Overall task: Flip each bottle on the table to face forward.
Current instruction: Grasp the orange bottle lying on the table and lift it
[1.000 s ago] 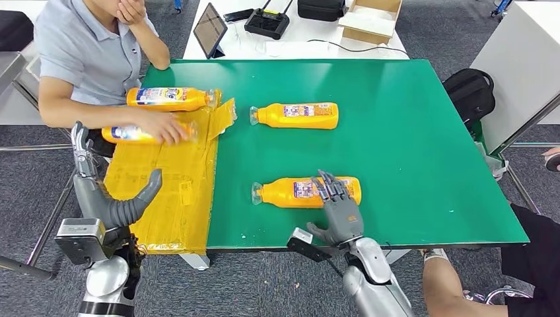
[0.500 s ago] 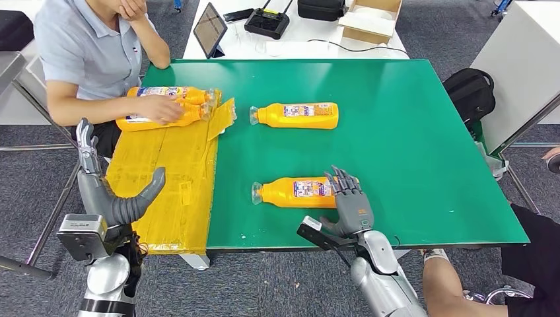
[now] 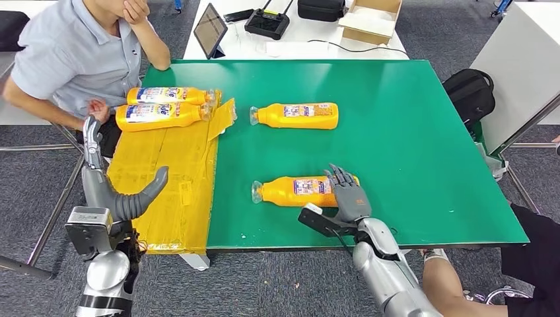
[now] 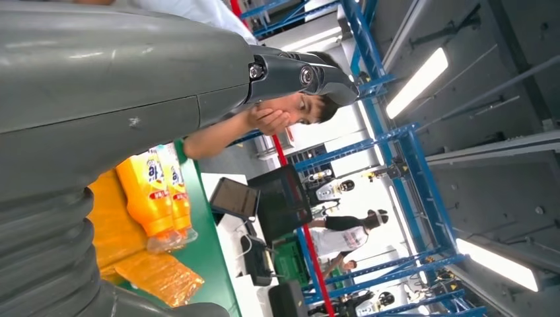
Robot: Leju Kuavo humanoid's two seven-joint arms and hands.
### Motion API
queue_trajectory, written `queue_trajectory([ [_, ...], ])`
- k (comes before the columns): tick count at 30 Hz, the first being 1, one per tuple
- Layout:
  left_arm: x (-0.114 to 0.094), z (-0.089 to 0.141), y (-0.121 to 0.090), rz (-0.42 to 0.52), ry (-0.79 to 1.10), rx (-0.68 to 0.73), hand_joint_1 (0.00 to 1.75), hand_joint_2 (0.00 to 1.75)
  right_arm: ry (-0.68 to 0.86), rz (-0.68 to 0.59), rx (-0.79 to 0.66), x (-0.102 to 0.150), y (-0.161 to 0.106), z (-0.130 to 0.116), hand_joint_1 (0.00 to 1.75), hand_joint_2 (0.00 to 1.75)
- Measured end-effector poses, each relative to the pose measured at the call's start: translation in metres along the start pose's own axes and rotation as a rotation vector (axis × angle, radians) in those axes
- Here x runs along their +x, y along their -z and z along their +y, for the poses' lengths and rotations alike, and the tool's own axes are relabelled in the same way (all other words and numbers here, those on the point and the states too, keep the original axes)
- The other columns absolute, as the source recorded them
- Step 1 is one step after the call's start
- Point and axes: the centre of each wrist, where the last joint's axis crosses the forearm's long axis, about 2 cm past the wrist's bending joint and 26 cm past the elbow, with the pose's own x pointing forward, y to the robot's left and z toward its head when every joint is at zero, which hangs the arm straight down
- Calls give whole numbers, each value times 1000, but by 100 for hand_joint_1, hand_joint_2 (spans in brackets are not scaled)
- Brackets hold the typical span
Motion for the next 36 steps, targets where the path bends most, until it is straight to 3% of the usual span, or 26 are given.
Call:
queue_trajectory([
  [10, -2, 4, 7, -6, 30, -32, 0, 175, -142, -14, -7, 5, 25, -29, 0, 175],
  [23, -2, 4, 10, -1, 21, -38, 0, 175, -167, -25, 11, 7, 26, -28, 0, 175],
  [36, -10, 2, 9, 74, -26, -74, 0, 175, -168, 26, 194, 3, 34, -20, 0, 175],
])
